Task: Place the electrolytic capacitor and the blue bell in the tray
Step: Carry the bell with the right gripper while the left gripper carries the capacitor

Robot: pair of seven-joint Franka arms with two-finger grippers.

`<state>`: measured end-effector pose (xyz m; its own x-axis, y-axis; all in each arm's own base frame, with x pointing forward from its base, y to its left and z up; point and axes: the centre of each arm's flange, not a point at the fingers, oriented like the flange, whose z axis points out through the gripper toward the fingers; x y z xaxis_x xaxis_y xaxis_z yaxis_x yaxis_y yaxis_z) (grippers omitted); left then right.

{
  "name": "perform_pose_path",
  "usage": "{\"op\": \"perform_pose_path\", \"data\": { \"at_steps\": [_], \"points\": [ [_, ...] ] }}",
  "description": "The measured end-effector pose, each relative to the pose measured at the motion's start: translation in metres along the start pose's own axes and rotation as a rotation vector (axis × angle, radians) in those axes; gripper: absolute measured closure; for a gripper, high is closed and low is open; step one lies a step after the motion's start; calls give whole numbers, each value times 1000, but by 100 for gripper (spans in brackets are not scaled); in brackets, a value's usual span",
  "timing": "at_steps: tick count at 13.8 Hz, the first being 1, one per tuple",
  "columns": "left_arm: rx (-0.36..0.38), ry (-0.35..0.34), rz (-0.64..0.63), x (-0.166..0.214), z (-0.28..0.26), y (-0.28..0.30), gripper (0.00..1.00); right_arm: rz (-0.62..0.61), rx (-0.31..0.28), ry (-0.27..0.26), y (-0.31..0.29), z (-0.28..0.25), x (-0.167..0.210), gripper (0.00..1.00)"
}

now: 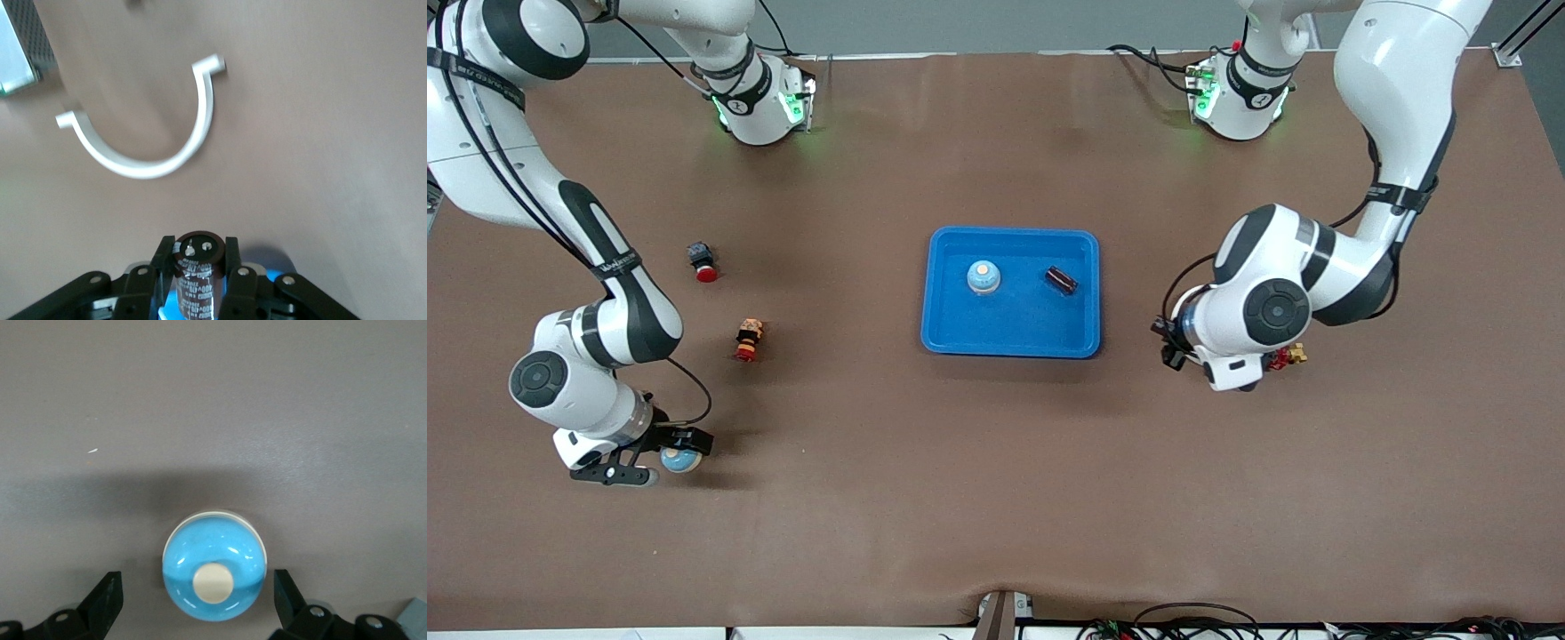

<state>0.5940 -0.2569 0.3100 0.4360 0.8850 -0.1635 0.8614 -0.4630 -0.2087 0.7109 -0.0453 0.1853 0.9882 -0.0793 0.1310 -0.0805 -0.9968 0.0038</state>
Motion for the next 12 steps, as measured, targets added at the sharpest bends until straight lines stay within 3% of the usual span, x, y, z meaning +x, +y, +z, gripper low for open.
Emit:
{"op": "perform_pose_path", "data": {
  "at_steps": [5, 7, 10, 12],
  "points": [
    [3, -100, -95, -67, 34, 20, 66, -13, -26, 13, -4, 1, 4, 0],
    [-13, -121, -111, -90, 55, 29, 66, -16, -27, 14, -4, 1, 5, 4],
    [19, -128, -112, -113, 87, 32, 66, -33, -28, 16, -3, 0, 5, 35],
    [38, -131, -116, -124, 105, 32, 66, -33, -28, 17, -2, 0, 6, 37]
  ]
}}
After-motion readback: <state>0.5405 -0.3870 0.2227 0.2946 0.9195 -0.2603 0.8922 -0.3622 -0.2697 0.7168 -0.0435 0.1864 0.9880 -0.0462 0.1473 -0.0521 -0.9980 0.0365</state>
